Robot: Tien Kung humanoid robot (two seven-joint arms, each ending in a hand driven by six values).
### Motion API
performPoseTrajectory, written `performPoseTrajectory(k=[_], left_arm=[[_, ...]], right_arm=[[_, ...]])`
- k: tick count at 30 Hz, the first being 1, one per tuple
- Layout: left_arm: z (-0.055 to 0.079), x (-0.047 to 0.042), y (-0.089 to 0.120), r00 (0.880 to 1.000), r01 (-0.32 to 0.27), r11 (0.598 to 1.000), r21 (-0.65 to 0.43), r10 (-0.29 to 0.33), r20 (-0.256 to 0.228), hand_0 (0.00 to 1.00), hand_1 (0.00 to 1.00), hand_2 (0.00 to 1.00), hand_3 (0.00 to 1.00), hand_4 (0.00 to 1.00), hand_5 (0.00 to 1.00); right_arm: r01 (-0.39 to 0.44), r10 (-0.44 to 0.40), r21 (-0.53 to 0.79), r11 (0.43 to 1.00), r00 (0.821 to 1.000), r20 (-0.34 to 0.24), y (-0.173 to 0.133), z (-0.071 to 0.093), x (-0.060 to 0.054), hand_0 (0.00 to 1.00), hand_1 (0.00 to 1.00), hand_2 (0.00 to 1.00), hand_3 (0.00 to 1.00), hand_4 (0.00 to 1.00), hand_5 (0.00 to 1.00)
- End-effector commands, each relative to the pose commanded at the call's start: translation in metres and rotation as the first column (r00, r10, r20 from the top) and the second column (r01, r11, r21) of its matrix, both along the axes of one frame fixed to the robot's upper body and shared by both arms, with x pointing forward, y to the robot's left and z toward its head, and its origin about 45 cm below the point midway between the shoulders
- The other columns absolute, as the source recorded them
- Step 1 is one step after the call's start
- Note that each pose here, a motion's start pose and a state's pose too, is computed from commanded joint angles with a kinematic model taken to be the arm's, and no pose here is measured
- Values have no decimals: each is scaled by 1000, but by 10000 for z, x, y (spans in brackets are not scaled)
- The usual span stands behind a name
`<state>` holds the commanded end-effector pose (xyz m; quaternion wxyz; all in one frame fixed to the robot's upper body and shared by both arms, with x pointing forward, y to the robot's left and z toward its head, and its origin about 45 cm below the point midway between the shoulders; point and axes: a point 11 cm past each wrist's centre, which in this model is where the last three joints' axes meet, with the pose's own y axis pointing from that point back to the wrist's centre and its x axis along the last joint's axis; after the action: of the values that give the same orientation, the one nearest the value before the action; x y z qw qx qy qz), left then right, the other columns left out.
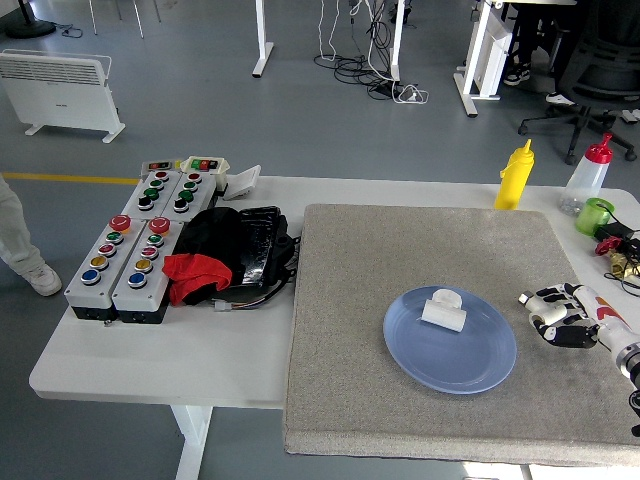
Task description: Pick pipe place plate twice
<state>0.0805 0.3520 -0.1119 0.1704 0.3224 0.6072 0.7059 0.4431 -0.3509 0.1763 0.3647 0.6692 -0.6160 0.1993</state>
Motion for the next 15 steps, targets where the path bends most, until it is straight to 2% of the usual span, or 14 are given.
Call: performPoseTrajectory(k=[10,15], left_arm=[[-6,-42,4,1000,-4,1000,0,4,-8,659,628,524,649,340,998],[-8,-48,8,1000,-2,1000,1,2,-7,660,628,523,650,341,998]], right_arm=[[-34,32,30,999,997,71,115,217,3,411,510,544,682,557,155],[-116,110,42,992,987,117,315,383,-70,408,509,544,681,553,149]])
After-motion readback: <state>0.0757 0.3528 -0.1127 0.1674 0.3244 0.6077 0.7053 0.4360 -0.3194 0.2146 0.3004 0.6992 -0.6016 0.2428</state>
